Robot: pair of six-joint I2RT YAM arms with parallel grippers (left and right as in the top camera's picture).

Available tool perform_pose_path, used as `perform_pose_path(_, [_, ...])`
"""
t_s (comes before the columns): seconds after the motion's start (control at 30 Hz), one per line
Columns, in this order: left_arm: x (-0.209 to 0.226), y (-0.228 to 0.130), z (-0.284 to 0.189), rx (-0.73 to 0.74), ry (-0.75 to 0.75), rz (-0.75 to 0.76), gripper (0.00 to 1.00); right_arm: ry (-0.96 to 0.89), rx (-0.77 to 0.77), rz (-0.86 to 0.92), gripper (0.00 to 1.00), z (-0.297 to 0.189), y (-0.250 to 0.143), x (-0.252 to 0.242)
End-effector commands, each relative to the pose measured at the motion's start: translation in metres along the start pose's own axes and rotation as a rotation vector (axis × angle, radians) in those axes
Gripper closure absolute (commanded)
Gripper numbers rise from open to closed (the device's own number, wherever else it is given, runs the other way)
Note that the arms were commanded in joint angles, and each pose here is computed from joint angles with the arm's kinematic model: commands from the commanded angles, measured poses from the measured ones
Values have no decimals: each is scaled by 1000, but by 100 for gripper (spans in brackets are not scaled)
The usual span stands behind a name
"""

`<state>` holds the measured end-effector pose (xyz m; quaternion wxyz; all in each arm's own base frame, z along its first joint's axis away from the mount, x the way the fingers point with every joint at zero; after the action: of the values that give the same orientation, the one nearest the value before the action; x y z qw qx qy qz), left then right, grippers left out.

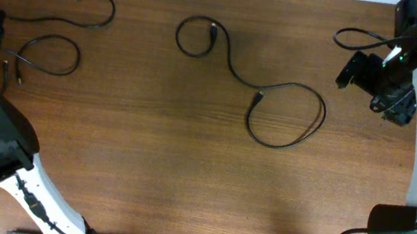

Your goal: Untangle cables

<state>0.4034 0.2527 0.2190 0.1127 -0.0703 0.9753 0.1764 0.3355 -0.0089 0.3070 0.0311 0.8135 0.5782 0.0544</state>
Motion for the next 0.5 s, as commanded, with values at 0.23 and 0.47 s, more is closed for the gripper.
perform_pose_path(0.23, [-11,-6,57,-39,-24,351,99,3,-17,4,2,-5,-1,-1])
perform_pose_path(0.47, [-9,-21,107,-15,33,573,96,3,-17,4,2,-5,-1,-1])
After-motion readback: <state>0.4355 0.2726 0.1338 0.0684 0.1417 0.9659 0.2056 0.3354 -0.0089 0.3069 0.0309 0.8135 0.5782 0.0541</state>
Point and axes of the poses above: each gripper's point midway between its finger pads, its own z axis out along the fingers, its own x axis along the line the jaws close on, y = z × x, the point moved 8 cm from there along -z, back along the fingers, and after that the axes turned 11 degrees about -z, right-handed, at the moved point
